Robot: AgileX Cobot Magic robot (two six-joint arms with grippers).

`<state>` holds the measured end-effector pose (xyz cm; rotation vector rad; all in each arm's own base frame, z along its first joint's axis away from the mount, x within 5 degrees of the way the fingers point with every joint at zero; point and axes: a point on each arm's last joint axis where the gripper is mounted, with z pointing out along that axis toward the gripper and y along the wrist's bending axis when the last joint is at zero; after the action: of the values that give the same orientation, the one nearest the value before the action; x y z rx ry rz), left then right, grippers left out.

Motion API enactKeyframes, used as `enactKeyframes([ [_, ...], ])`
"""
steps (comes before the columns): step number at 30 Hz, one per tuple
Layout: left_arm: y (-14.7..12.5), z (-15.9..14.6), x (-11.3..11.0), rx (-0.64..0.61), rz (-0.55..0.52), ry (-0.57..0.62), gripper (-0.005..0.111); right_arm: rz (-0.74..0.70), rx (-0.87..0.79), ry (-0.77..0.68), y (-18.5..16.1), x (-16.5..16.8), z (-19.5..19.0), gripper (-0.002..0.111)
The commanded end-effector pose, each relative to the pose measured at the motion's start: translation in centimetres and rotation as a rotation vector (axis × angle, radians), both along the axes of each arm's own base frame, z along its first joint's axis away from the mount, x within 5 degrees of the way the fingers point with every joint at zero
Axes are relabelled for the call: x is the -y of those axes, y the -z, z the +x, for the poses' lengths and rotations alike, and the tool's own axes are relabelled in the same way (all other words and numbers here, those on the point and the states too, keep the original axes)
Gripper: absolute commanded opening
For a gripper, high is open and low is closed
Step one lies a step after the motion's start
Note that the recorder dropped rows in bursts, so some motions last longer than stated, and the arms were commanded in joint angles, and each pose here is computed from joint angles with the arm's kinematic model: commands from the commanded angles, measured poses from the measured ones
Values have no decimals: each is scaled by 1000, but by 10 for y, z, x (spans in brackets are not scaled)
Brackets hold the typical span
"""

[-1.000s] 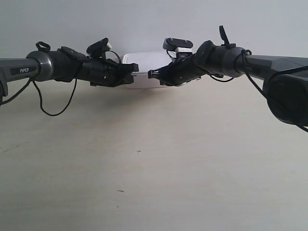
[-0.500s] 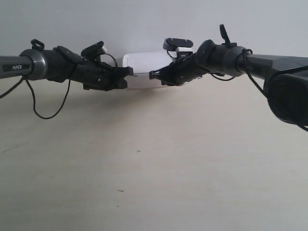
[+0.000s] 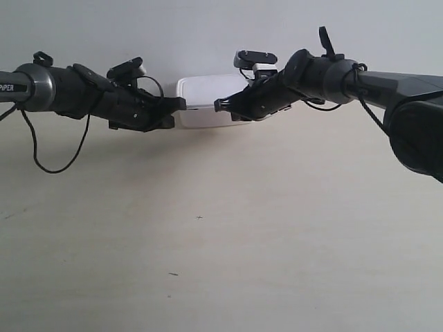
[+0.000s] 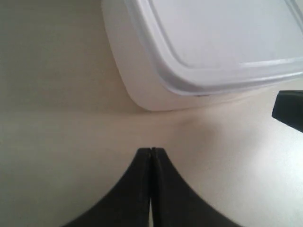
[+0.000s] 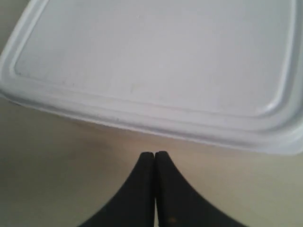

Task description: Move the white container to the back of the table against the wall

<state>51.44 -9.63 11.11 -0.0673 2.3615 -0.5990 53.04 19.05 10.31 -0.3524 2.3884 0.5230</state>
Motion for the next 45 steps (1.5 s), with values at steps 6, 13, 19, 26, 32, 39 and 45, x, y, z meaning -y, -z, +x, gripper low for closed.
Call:
enactKeyframes([
  [6,-21,-15,0,23,5,-22,0,-35,-17,5,-3,-2,-25,0],
  [13,-24,-43,-5,-22,-2,-67,0,-89,43,76,-13,17,-56,0],
  [19,-39,-90,11,-18,63,-56,0,-95,58,145,-30,36,-95,0],
  [26,-56,-165,40,4,129,-23,0,-100,90,174,-70,58,-152,0],
  [32,-78,-225,51,40,135,76,0,-87,189,194,-112,78,-203,0],
  [39,-108,-266,38,113,92,101,0,-55,333,243,-147,100,-253,0],
  [45,-124,-289,26,175,66,94,0,-9,405,236,-170,112,-294,0],
])
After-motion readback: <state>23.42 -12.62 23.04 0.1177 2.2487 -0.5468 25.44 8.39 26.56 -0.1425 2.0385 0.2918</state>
